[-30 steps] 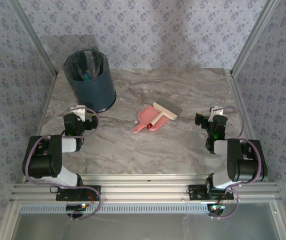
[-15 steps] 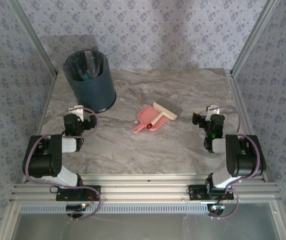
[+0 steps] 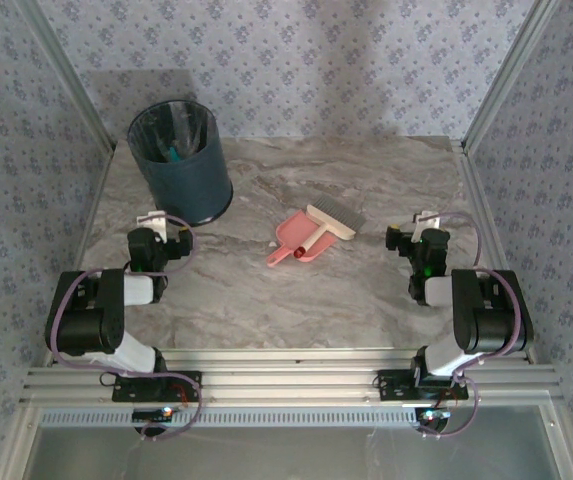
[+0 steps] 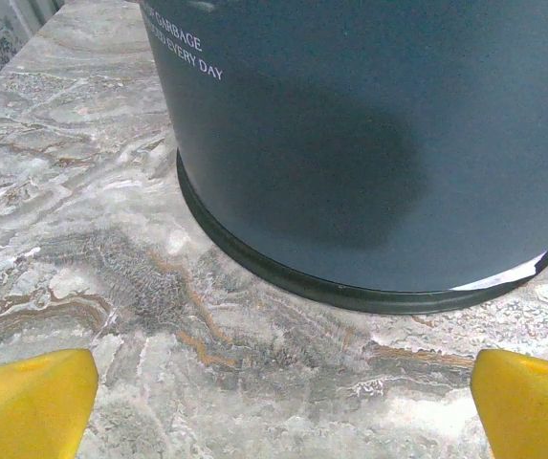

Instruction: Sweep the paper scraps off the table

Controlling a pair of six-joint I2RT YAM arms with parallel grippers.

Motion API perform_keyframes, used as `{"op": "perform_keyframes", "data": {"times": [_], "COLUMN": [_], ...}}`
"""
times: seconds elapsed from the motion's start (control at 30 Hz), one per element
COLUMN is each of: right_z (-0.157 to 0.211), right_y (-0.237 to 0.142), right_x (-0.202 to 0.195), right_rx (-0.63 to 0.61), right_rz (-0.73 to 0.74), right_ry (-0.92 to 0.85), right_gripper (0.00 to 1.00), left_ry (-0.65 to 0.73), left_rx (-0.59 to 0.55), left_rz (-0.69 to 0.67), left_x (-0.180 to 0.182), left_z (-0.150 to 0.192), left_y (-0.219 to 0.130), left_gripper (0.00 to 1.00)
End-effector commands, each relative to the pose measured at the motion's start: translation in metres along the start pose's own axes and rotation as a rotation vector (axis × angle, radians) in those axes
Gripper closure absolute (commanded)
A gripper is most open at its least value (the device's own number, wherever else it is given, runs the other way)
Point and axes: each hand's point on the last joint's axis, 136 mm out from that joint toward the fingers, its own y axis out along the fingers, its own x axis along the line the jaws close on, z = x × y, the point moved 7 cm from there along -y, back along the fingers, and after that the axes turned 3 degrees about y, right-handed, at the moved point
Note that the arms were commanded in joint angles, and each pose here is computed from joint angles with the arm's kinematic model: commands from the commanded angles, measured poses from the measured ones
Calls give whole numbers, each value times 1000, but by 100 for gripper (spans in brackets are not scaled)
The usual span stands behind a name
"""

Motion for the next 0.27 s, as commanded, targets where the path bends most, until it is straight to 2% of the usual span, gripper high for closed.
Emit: {"op": "perform_keyframes", "data": {"times": [0.0, 0.23], "right_z": [-2, -2], "right_y": [3, 3], "right_x": [-1, 1], "right_rx": [2, 4], "right_rz": [15, 13], "right_ry": [-16, -19], "right_gripper": [0, 0], "left_ry": [-10, -10], "left_rx": [-24, -25], "left_rz": [-6, -4], "left_x": [1, 1], "left_z": [-11, -11], "left_y": [5, 4], "left_gripper": [0, 0]}}
